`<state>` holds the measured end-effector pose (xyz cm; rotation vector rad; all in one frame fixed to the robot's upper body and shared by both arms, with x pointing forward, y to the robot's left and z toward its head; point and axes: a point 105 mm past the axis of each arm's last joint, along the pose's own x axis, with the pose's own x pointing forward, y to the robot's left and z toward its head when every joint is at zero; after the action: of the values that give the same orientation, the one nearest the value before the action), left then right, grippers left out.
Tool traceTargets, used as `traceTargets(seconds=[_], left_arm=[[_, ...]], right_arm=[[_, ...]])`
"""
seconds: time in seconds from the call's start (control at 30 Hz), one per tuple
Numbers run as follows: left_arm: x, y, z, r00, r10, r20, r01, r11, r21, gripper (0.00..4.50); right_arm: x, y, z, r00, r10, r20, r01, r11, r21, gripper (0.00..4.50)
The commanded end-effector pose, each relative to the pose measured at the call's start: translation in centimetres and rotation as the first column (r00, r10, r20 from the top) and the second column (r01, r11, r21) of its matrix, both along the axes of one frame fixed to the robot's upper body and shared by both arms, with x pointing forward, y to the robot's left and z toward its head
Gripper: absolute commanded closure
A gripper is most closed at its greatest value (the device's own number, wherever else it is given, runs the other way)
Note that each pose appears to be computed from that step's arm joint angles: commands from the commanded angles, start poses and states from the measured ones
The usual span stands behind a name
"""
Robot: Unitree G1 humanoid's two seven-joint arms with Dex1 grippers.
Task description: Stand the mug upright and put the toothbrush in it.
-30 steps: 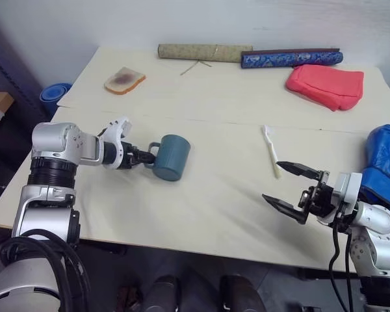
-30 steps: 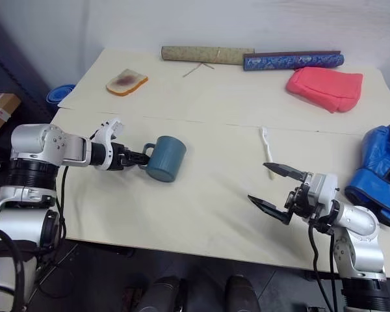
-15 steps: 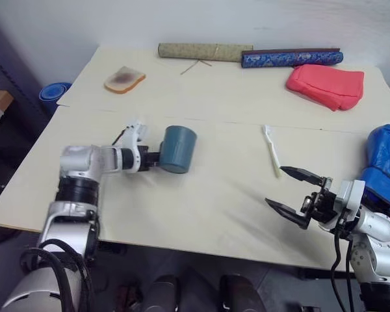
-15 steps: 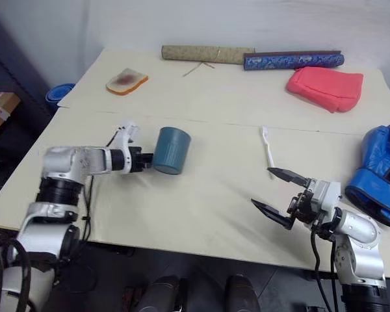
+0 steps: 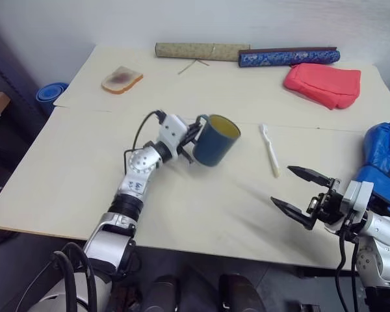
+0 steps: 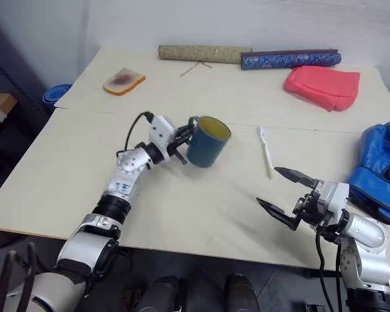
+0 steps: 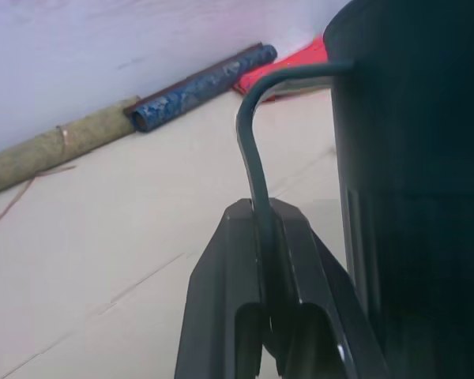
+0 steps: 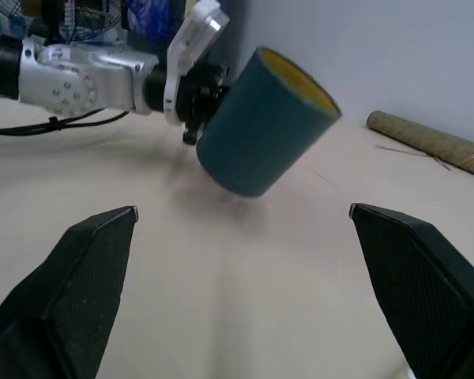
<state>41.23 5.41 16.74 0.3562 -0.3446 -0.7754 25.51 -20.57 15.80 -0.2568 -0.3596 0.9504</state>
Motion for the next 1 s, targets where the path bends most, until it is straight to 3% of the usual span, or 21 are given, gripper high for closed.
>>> traceTargets(seconds=[0.03, 0.1, 0.47, 0.63, 0.8, 1.0], left_arm=[[-0.4, -1.2, 0.1, 0.998, -0.028, 0.057, 0.028, 1.000, -0.003, 4.49], [-0.6, -1.5, -0.9, 0.998, -0.050, 0.026, 0.050, 0.999, 0.007, 4.49], [-0.6, 1.3, -0.5, 0.996, -0.059, -0.060, 0.058, 0.998, -0.007, 1.42], [-2.2, 6.7, -1.5, 0.980, -0.073, -0.185, 0.113, 0.971, 0.213, 0.03], [-4.7, 11.3, -1.2, 0.958, -0.120, -0.260, 0.192, 0.943, 0.271, 0.03], [-10.2, 15.9, 0.4, 0.825, -0.257, -0.503, 0.372, 0.918, 0.141, 0.03]], right_arm=[[-0.4, 0.1, 1.6, 0.998, -0.008, 0.056, 0.008, 1.000, 0.001, 0.00], [-0.3, 0.2, 1.7, 0.998, -0.014, 0.059, 0.014, 1.000, 0.002, 0.00], [-0.3, 0.7, 2.7, 0.997, -0.043, 0.068, 0.042, 0.999, 0.009, 0.00], [-0.5, -0.4, 2.4, 0.996, -0.085, 0.012, 0.085, 0.996, -0.008, 0.00], [-1.7, -2.6, 1.4, 0.988, -0.134, -0.074, 0.130, 0.990, -0.053, 0.00], [-4.9, -7.6, -0.5, 0.934, -0.312, -0.174, 0.299, 0.949, -0.099, 0.00]])
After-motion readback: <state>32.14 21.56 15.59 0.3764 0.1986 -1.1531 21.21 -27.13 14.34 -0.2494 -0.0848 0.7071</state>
